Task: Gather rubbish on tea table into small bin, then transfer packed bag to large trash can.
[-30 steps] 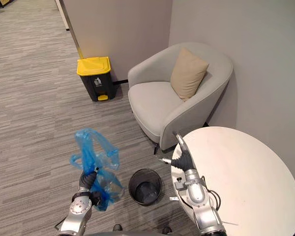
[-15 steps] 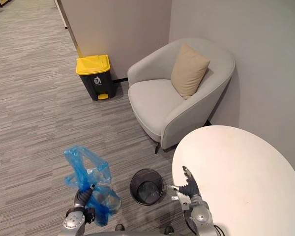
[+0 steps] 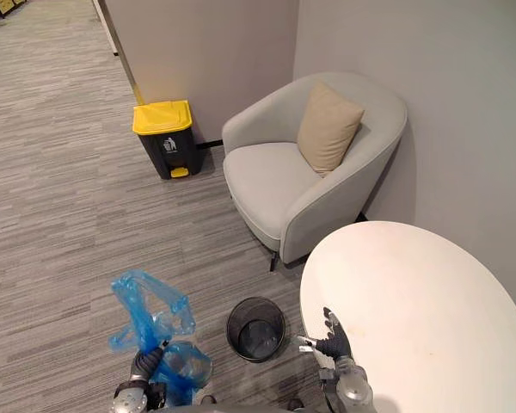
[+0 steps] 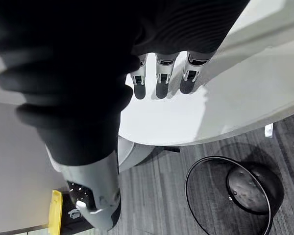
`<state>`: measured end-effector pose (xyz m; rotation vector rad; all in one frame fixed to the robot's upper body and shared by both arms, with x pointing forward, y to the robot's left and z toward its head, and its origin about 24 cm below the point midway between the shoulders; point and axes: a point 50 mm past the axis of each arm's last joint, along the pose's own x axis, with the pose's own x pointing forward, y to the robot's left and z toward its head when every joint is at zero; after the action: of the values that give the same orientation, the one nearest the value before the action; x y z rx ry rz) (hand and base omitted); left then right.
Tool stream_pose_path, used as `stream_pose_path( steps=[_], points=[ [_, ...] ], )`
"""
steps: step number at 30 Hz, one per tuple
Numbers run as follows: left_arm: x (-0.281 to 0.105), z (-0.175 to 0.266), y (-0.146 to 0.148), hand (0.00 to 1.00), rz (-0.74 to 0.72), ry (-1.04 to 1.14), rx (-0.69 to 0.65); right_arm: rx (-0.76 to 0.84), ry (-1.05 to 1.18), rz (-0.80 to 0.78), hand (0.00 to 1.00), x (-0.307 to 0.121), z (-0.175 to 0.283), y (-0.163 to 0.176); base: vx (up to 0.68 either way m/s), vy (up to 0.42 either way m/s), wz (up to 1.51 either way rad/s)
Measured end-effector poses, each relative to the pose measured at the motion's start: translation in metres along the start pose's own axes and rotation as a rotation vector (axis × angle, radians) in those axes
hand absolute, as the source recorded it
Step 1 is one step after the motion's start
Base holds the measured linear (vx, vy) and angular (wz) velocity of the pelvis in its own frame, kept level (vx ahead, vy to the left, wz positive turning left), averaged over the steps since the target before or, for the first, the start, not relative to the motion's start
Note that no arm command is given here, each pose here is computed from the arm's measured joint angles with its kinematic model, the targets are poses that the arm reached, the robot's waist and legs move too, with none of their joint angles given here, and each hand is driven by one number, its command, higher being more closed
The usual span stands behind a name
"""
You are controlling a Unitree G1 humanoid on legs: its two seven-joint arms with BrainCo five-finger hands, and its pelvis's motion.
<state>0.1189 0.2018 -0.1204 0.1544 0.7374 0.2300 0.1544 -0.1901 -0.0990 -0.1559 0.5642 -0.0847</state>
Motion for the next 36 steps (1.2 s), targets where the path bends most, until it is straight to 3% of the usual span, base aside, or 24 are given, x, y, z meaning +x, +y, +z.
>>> stream_pose_path(
  steps=[4,12,15,23,27,36],
  points=[
    [0.002,0.005,0.000,1.00,0.000,-0.015,-0.001,-0.007,-0.040,0.007,0.00,0.008,0.014,0.003,-0.03,0.021,-0.34],
    [0.015,0.059,-0.005,1.00,-0.003,-0.214,-0.028,-0.019,-0.210,0.061,0.00,0.014,0.056,0.024,-0.10,-0.029,0.40],
    [0.007,0.058,-0.017,1.00,-0.002,-0.226,-0.100,-0.039,-0.327,0.063,0.00,0.016,0.085,0.023,-0.17,-0.134,0.38],
    [0.001,0.085,-0.028,1.00,-0.042,-0.340,-0.118,0.029,-0.460,-0.059,0.00,0.003,0.113,0.006,-0.13,-0.041,0.72],
    [0.001,0.087,-0.029,1.00,-0.053,-0.348,-0.105,0.046,-0.461,-0.081,0.00,0.005,0.114,0.005,-0.05,0.149,0.79],
    [0.010,0.060,-0.021,1.00,-0.077,-0.240,0.027,0.067,-0.250,-0.100,0.00,0.017,0.070,0.010,0.06,0.105,0.38]
  ],
)
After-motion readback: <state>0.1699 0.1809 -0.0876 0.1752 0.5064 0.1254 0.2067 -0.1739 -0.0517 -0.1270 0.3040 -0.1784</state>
